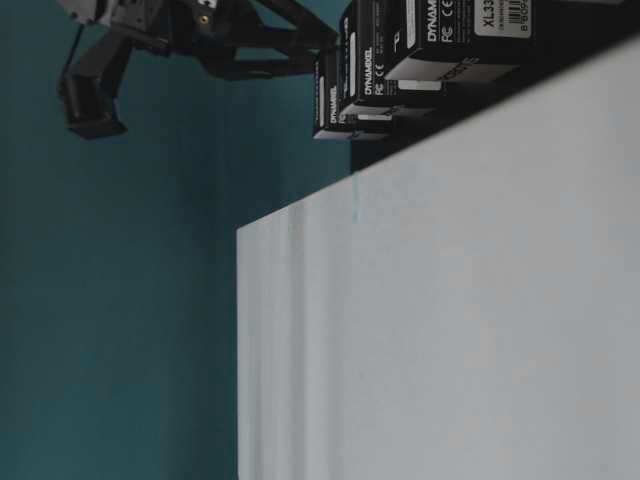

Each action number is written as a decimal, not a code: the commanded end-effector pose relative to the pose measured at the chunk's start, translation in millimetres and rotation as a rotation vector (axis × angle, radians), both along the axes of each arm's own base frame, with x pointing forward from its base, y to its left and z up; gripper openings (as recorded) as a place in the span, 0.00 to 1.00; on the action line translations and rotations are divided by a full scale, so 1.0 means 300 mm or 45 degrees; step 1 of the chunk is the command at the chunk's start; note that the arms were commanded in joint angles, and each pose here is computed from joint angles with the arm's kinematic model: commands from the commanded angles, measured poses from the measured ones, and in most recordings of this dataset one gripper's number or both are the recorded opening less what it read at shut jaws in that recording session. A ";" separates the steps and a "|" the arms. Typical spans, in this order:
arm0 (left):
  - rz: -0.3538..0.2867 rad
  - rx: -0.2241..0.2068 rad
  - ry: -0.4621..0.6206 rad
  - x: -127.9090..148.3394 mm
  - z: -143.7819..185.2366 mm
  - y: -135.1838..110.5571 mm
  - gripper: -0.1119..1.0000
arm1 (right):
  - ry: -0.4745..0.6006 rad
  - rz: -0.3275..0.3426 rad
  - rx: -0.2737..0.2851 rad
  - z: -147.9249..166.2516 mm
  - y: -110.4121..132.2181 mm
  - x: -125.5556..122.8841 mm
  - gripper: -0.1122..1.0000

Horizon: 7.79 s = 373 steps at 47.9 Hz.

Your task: Place the box from the black base onto the white base.

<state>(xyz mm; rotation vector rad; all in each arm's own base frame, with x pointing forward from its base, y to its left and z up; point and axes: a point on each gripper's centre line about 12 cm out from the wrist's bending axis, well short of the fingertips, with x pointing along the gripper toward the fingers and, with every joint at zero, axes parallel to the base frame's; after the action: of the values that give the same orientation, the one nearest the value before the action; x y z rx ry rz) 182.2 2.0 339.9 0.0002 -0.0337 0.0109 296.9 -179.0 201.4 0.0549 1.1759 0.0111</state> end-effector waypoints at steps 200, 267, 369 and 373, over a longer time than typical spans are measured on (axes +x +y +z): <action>0.004 -0.009 -0.026 0.004 0.046 0.002 0.04 | -0.283 0.119 0.045 0.449 0.051 0.390 0.62; 0.004 -0.013 -0.016 0.008 0.039 0.002 0.04 | -0.207 0.038 0.093 0.239 0.070 0.478 0.62; -0.008 -0.076 0.025 0.002 0.028 -0.003 0.04 | -0.722 -0.103 -0.084 0.367 0.348 -0.089 0.99; -0.009 -0.078 0.023 0.002 0.030 -0.003 0.04 | -0.721 -0.107 -0.078 0.334 0.366 -0.115 0.99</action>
<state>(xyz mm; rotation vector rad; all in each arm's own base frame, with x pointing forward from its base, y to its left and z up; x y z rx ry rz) 181.4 1.2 339.1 -0.0630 0.0090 0.0074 266.8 -74.4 308.3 0.0374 0.6141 -0.0816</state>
